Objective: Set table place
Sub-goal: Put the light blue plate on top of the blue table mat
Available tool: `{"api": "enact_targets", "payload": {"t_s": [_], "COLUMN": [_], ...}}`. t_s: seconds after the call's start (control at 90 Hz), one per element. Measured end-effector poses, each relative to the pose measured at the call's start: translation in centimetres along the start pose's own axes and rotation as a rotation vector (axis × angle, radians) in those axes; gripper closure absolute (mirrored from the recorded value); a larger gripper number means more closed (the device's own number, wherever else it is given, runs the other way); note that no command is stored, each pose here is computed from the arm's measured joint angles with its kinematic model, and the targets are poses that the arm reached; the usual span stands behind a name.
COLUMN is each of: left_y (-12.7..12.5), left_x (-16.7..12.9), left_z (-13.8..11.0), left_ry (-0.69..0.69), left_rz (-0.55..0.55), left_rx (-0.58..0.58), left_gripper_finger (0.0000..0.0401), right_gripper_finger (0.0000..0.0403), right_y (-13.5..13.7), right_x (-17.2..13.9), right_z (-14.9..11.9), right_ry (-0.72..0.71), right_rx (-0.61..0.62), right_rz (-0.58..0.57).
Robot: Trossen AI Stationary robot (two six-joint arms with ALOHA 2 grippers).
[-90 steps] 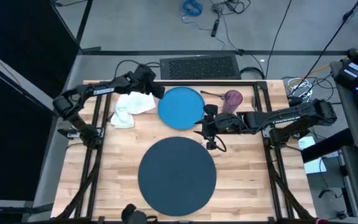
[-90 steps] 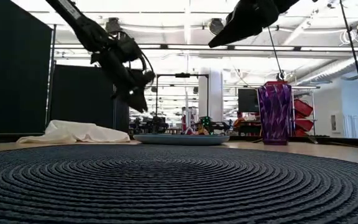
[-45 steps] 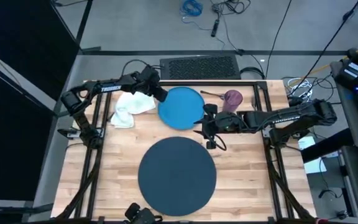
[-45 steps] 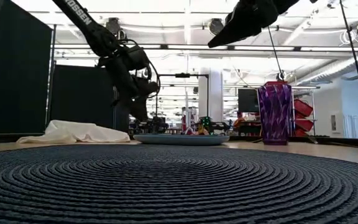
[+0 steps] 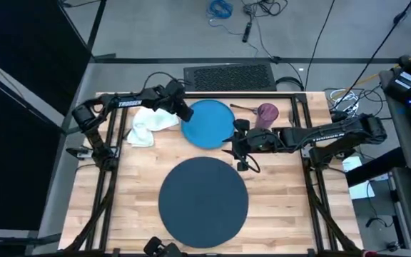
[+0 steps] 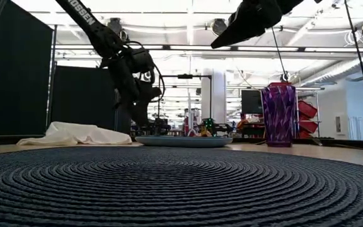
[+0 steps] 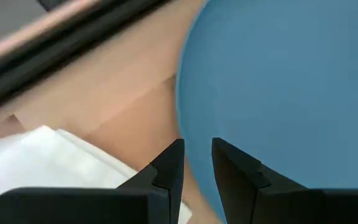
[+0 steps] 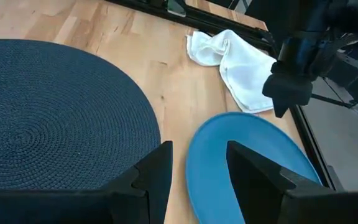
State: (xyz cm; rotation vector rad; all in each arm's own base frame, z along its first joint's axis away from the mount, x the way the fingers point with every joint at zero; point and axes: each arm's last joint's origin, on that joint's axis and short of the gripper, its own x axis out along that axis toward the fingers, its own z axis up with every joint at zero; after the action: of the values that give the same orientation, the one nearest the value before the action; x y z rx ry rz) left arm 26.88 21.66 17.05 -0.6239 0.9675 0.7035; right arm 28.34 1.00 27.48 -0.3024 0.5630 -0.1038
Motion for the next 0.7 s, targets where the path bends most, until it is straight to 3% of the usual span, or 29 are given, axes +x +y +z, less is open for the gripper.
{"api": "enact_targets", "payload": {"t_s": [0.278,0.7], "left_y": [-0.5,-1.2], "left_x": [2.4,2.9], "left_z": [-1.2,-1.4], "left_ry": [0.1,0.107], "left_rz": [0.011,-0.025], "left_rx": [-0.003,0.041], "left_gripper_finger": [0.0333,0.0336], "right_gripper_finger": [0.0264,0.0264], "right_y": [0.0,0.0], "right_x": [0.0,0.0], "right_z": [0.0,0.0], "right_ry": [-0.001,0.0], "right_rx": [0.0,0.0], "right_rz": [0.0,0.0]}}
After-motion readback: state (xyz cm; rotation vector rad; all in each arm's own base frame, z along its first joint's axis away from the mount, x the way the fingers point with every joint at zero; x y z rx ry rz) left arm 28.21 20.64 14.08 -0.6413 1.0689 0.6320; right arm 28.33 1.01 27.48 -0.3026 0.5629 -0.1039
